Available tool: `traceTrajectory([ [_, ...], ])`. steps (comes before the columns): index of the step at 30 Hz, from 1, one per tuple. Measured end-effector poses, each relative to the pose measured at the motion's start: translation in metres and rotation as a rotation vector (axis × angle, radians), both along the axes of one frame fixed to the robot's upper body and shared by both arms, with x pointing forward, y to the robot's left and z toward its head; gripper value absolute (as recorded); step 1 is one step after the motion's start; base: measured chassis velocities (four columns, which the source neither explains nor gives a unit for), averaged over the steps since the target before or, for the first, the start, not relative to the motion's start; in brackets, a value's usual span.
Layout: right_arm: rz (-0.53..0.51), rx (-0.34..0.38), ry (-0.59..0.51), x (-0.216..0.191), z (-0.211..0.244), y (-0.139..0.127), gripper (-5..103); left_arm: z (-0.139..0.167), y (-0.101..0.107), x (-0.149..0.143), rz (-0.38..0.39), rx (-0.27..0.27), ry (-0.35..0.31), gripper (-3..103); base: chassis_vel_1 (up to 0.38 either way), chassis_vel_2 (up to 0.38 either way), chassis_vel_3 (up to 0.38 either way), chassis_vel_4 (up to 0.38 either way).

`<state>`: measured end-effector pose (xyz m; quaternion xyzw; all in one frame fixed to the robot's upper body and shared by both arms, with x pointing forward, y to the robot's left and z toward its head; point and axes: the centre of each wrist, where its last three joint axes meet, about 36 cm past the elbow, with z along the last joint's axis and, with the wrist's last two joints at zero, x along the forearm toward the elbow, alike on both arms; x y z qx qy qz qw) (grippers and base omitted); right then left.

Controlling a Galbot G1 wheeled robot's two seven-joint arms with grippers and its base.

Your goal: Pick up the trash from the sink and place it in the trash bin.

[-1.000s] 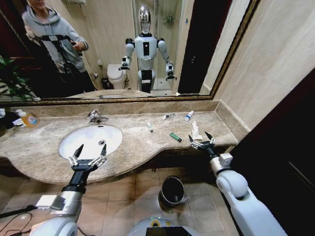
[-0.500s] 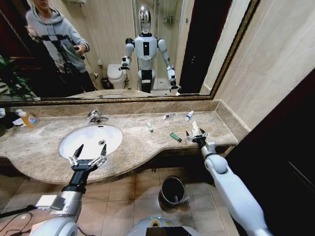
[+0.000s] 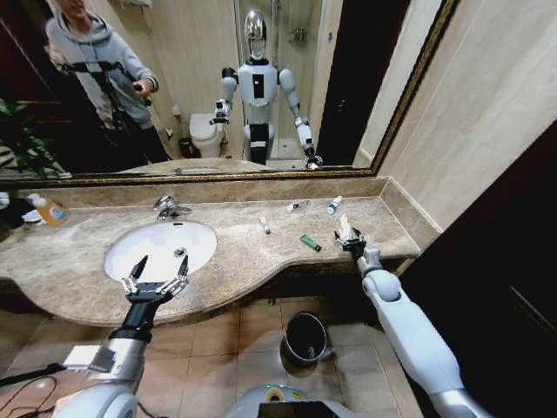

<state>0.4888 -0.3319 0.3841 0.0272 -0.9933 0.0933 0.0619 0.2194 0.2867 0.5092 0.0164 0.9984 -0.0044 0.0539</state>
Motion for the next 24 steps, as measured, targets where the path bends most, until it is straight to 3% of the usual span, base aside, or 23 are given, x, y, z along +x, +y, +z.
traceTrajectory([
  [7,0.002,0.01,-0.003,-0.004,0.004,0.001,45,0.0,0.0,0.0,0.0,0.0,0.0,100,0.0,0.0,0.0,0.0],
  [10,0.0,0.013,-0.002,-0.005,0.004,0.001,41,0.0,0.0,0.0,0.0,0.0,0.0,100,0.0,0.0,0.0,0.0],
  [16,-0.005,0.013,-0.001,-0.008,0.005,0.001,21,0.0,0.0,0.0,0.0,0.0,0.0,100,0.0,0.0,0.0,0.0],
  [18,-0.005,0.013,-0.002,-0.008,0.006,0.001,21,0.0,0.0,0.0,0.0,0.0,0.0,100,0.0,0.0,0.0,0.0],
  [24,-0.013,0.022,-0.018,-0.016,0.013,-0.005,3,0.0,0.0,0.0,0.0,0.0,0.0,100,0.0,0.0,0.0,0.0],
])
